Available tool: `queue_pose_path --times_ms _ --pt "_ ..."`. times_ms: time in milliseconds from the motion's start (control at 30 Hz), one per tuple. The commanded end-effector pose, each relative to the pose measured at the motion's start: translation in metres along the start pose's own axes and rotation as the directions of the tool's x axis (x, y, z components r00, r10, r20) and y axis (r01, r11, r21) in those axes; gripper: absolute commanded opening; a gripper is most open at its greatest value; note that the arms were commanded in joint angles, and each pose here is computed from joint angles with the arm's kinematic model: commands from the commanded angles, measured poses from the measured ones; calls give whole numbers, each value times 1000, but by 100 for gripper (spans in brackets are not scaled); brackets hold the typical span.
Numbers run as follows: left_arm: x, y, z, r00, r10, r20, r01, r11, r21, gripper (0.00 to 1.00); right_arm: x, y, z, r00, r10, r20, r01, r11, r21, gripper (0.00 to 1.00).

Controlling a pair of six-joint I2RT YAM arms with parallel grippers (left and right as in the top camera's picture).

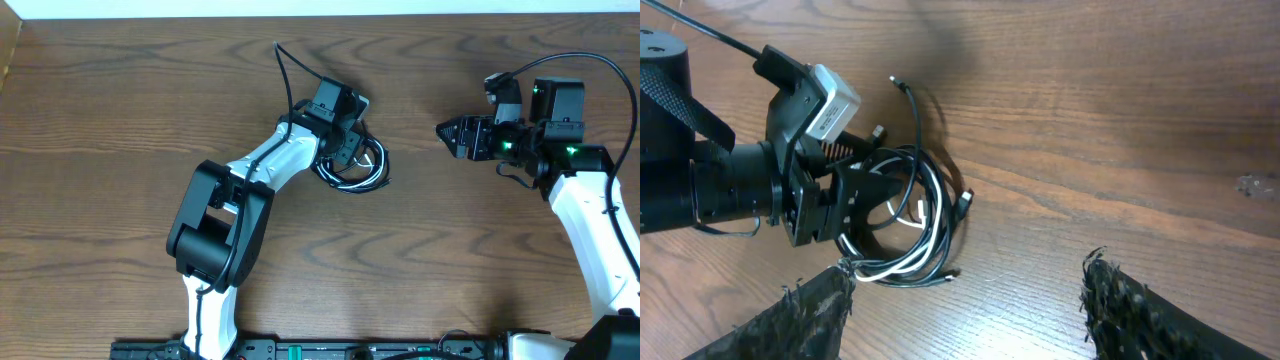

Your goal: Untangle cables

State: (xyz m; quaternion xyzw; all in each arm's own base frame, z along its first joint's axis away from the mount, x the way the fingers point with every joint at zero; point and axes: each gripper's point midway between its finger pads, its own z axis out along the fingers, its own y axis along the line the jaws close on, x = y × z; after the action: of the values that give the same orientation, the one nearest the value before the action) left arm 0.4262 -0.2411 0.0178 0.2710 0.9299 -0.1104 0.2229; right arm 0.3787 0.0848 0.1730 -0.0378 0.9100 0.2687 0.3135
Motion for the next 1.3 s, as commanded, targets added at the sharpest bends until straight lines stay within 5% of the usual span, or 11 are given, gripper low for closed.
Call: queue_pose_path --times_ms 0,133,333,433,1000,1267 --pt "-3 -2 4 1000 25 4 -25 1000 13 37 -3 5 0 1000 -11 1 11 1000 -8 73" --pt "-9 0 -3 999 -31 24 30 1000 2 8 -1 12 3 1000 -26 -6 26 999 -20 73" --pt "-38 12 -78 914 -385 129 385 923 26 8 5 30 10 998 -62 -28 61 997 -54 72" --pt "-44 0 -117 875 -465 134 454 885 105 8 6 43 14 997 -76 -29 74 994 -76 68" --pt "-43 -15 -135 843 -530 97 509 842 180 8 25 75 33 993 -80 -85 73 994 -82 63" --pt "-60 -34 -179 862 -481 160 424 858 291 7 14 69 35 999 19 -44 -20 999 -29 63"
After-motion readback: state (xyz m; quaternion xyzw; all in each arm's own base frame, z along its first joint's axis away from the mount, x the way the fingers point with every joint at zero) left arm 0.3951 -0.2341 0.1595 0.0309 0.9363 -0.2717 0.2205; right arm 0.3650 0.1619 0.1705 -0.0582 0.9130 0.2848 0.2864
